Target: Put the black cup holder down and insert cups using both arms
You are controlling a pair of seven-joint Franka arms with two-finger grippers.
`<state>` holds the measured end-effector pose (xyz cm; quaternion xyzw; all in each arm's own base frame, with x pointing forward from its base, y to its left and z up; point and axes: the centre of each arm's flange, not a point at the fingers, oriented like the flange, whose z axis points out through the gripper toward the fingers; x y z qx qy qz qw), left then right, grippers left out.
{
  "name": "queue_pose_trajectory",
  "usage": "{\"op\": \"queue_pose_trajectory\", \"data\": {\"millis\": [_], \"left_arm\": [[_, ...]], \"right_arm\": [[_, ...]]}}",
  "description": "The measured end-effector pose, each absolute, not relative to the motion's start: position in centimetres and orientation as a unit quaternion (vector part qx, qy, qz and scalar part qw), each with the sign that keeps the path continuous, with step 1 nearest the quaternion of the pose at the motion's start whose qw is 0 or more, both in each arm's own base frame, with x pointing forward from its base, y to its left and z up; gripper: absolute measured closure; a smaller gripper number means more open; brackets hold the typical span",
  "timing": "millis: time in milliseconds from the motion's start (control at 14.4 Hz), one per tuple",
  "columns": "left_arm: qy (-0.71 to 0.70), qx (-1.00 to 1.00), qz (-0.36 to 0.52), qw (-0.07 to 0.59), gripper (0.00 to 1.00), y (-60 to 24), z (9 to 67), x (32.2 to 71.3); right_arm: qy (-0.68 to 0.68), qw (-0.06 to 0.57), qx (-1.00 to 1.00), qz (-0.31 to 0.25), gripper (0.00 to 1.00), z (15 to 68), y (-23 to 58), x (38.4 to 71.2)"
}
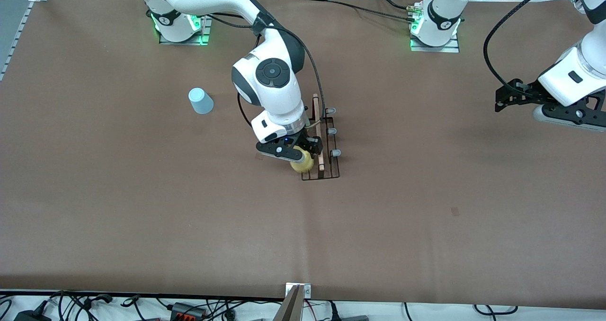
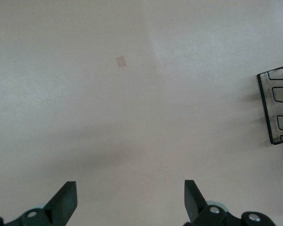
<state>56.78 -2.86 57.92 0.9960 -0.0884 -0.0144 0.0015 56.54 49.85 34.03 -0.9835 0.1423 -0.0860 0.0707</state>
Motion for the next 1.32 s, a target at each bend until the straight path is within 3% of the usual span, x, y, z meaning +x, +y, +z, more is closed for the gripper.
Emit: {"op": "queue_pose_trajectory", "data": {"millis": [346,692,1038,1315], "left_arm": [[-0.088,0.996,-0.014,0.001,0.0,-2.8,57.9,56.8],[-0.088,0.996,-0.014,0.001,0.0,-2.8,57.9,56.8],[-0.088,0.996,-0.014,0.001,0.0,-2.7,57.9,56.8],[-0.088,0.996,-0.014,0.001,0.0,-2.8,57.9,56.8]], "right_arm": [[0.173,0.052,-0.978,-0.1,0.0,39.7,44.2,60.2],[0.198,0.026,-0.974,-0.105,0.0,52.7,21.6,65.4],[0.121,0.004,-0.99,-0.066,0.0,58.9,3.3,63.2],[0.077,-0.006,-0.997,-0.024,0.0,60.1,0.7,60.6]]}}
